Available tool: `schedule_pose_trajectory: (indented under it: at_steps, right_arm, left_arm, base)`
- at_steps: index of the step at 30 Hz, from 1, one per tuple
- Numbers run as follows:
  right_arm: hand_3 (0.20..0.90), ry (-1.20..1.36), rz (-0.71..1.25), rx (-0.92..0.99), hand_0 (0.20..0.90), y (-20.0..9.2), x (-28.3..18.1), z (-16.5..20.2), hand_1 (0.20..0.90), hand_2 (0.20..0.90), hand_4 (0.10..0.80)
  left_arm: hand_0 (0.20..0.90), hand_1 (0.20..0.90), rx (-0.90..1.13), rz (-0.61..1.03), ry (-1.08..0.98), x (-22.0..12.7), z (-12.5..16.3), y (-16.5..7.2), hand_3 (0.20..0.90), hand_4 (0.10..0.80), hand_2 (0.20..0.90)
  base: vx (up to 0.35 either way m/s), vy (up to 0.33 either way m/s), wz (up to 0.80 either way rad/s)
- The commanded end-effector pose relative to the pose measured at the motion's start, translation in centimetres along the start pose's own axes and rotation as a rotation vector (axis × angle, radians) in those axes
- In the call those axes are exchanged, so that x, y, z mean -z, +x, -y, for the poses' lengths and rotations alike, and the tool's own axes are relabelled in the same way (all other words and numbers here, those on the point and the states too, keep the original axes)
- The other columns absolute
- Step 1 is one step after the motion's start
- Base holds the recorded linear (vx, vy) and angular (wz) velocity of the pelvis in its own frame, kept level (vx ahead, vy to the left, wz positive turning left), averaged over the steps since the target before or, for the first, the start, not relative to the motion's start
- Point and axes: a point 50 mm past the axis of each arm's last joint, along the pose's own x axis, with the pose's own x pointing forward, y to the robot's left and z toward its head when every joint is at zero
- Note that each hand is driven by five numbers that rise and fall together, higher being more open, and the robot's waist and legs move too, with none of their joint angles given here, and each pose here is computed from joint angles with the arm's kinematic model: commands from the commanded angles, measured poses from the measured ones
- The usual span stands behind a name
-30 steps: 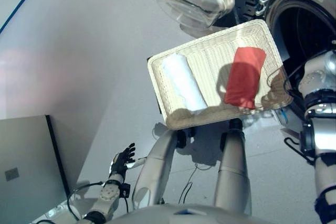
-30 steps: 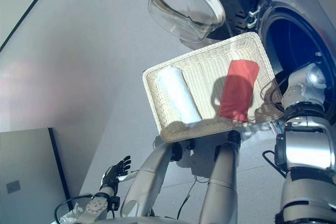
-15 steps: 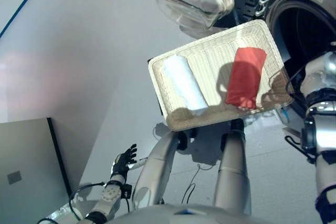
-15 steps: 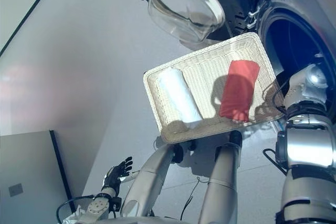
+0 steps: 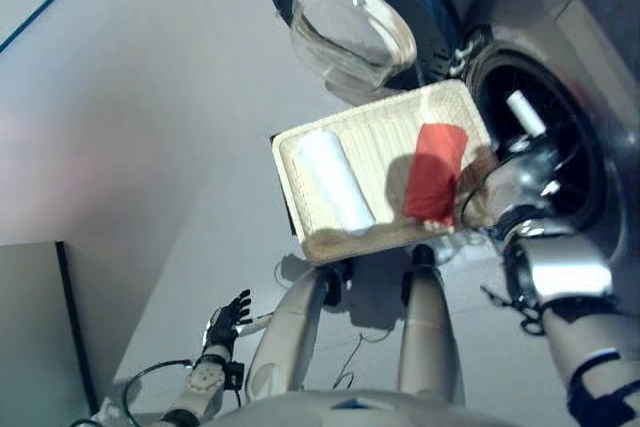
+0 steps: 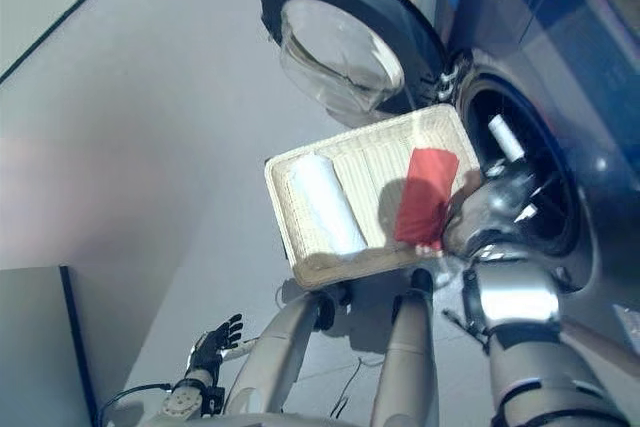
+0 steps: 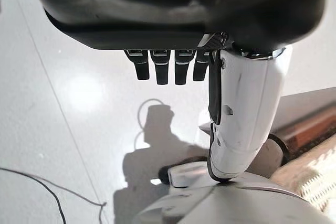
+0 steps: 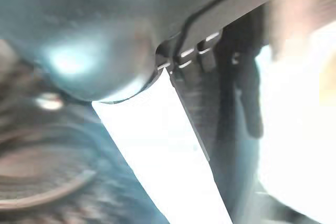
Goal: Pick up the clothes and place them into the washing machine
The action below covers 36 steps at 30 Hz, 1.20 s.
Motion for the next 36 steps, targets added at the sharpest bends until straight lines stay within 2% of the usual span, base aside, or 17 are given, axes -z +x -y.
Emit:
schedule_pose_trajectory:
  at_steps: [1,4,7,20,26,36]
  right_arm:
    - [0.900,-0.020,0.118,-0.012,0.900,1.1,-3.3,0.5,0.900,0.900,0.800]
    - [0.900,-0.126,0.035,-0.007,0.900,0.8,-0.6,1.5,0.900,0.900,0.800]
    - [0.900,-0.293,0.031,-0.002,0.900,0.9,-0.3,2.0,0.900,0.900,0.800]
    - [0.900,-0.548,-0.010,0.027,0.900,0.7,1.3,3.4,0.900,0.900,0.800]
    - [0.900,-0.551,-0.043,0.014,0.900,0.0,2.7,2.8,0.900,0.900,0.800]
    - [0.900,-0.528,-0.006,0.021,0.900,0.0,1.5,1.3,0.900,0.900,0.800]
  left_arm:
    - [0.900,0.900,-0.050,-0.021,0.008,0.2,-1.0,0.2,0.900,0.800,0.900]
    - [0.900,0.900,-0.077,-0.013,0.031,-0.2,-1.8,0.4,0.900,0.800,0.900]
    - [0.900,0.900,-0.086,-0.010,0.048,-0.3,-2.3,0.4,0.900,0.800,0.900]
    - [0.900,0.900,-0.117,0.015,0.080,-0.8,-3.5,0.4,0.900,0.800,0.900]
    - [0.900,0.900,-0.122,0.046,0.082,-1.5,-3.6,0.5,0.900,0.800,0.900]
    - [0.900,0.900,-0.117,0.116,0.076,-2.9,-3.2,0.7,0.900,0.800,0.900]
  base:
    - [0.007,-0.047,0.15]
    - [-0.033,-0.050,0.20]
    - [-0.010,-0.043,0.29]
    - [0.013,-0.004,0.10]
    - [0.001,-0.001,0.09]
    - [0.004,0.016,0.08]
